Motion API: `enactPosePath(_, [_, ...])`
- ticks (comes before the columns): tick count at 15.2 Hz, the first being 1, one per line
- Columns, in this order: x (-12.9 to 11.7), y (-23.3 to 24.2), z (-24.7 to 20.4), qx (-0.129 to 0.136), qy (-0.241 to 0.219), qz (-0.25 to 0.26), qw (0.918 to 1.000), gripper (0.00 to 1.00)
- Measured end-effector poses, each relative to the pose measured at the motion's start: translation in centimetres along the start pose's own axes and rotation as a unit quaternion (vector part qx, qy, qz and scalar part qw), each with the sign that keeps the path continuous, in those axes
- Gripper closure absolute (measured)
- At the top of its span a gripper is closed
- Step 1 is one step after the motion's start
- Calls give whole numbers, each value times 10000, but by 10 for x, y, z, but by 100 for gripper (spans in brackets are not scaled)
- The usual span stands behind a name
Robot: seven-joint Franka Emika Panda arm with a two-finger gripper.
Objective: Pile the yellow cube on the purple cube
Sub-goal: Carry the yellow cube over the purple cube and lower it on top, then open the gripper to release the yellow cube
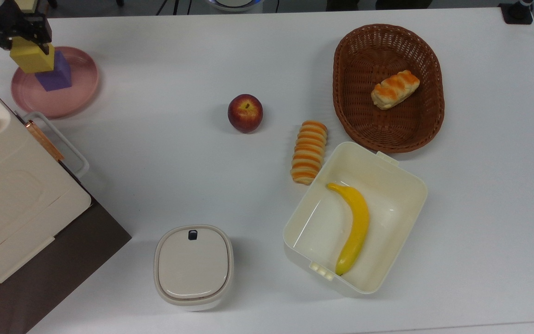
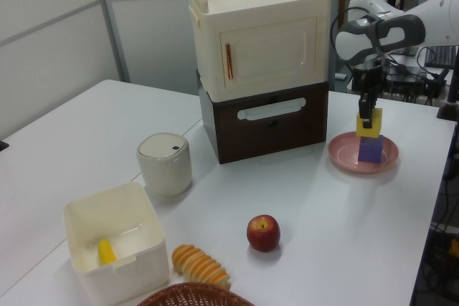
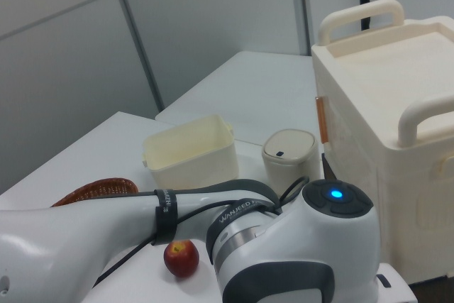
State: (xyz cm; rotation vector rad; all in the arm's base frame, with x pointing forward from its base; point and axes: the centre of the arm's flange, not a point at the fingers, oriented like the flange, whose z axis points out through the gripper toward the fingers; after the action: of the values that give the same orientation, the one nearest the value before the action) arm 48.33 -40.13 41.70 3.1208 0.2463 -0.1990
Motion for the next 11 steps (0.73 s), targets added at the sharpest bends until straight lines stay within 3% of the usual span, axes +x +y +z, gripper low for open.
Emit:
enactPosePath(5, [-2, 0, 1, 35, -24, -64, 10000, 38])
enactPosePath(6, [-2, 0, 1, 42, -30, -65, 10000, 34])
enactPosePath(9, [-3, -1, 2, 60, -47, -68, 9999, 4])
enactPosePath(11, [-4, -2, 2, 90, -76, -69, 9999, 0])
